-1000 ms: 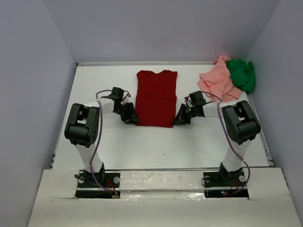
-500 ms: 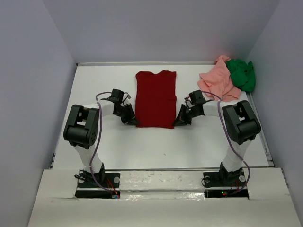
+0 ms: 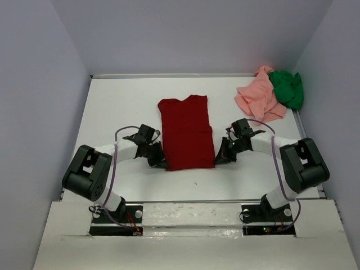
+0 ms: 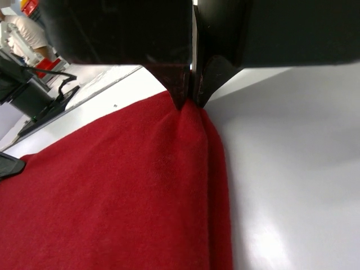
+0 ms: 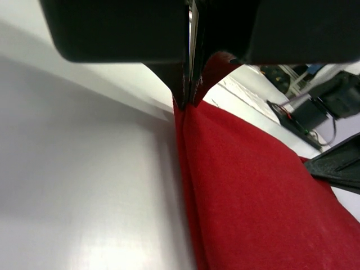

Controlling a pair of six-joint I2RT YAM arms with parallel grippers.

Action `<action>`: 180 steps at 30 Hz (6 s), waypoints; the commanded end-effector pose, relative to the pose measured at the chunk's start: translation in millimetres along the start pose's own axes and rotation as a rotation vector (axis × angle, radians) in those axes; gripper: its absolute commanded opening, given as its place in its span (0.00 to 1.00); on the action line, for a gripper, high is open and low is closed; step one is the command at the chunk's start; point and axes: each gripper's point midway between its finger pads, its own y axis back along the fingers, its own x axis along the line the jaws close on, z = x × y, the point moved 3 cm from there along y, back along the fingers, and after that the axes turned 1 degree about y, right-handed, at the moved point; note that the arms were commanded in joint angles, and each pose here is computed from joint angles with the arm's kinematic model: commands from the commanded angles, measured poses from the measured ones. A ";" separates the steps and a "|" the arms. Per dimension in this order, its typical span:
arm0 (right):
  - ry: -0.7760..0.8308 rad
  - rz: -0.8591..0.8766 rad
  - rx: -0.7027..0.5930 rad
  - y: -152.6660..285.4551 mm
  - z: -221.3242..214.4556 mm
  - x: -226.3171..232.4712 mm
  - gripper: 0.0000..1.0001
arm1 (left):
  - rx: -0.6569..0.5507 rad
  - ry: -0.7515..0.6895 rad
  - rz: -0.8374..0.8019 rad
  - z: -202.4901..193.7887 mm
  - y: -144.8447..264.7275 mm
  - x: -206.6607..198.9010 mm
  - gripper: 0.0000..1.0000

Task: Fold and stack the t-shirts
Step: Grab one side of the 2/3 rectangular tshirt with both arms, then fold the long partially folded tshirt into a neat square

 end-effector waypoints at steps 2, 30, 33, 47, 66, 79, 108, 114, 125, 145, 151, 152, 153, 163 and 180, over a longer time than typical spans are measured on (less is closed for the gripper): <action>0.015 -0.024 0.014 10.3 -36.0 -10.1 0.00 | 0.003 0.046 -0.002 -42.4 -1.2 -5.1 0.00; 0.109 0.012 -0.146 94.1 -69.3 27.0 0.00 | -0.167 0.030 -0.015 -76.7 63.7 -76.9 0.00; 0.129 0.020 -0.170 104.4 -60.1 41.3 0.00 | -0.199 0.043 -0.022 -67.5 75.7 -85.3 0.00; 0.191 0.022 -0.215 122.6 -19.9 83.2 0.00 | -0.323 0.085 0.024 -15.0 116.6 -76.0 0.00; 0.261 -0.003 -0.206 108.3 49.7 117.8 0.00 | -0.330 0.031 0.087 63.8 114.3 -80.8 0.00; 0.245 0.003 -0.223 103.9 94.8 121.0 0.00 | -0.323 0.011 0.112 115.3 109.7 -82.2 0.00; 0.180 -0.018 -0.243 90.0 174.6 96.1 0.00 | -0.306 -0.038 0.100 212.9 73.4 -114.5 0.00; 0.177 -0.022 -0.241 75.6 192.5 92.9 0.00 | -0.295 -0.045 0.101 231.1 55.6 -115.9 0.00; 0.164 -0.041 -0.244 57.0 216.6 81.5 0.00 | -0.275 -0.053 0.111 244.6 37.0 -112.1 0.00; 0.163 -0.062 -0.271 55.4 221.3 77.4 0.34 | -0.299 -0.054 0.101 253.3 34.0 -113.3 0.49; 0.171 -0.078 -0.310 62.9 219.7 77.4 0.46 | -0.355 -0.060 0.092 259.7 48.4 -122.7 0.49; 0.177 -0.074 -0.324 66.5 220.2 80.1 0.46 | -0.361 -0.061 0.092 259.8 50.7 -123.7 0.49; 0.182 -0.072 -0.332 68.7 220.2 81.7 0.46 | -0.368 -0.061 0.094 259.9 53.7 -124.7 0.49; 0.201 0.069 -0.310 77.0 205.0 104.4 0.39 | -0.436 -0.092 0.083 248.8 105.3 -144.6 0.49; 0.122 0.232 -0.126 16.0 172.9 119.4 0.00 | -0.246 -0.161 -0.172 176.0 69.1 -141.3 0.00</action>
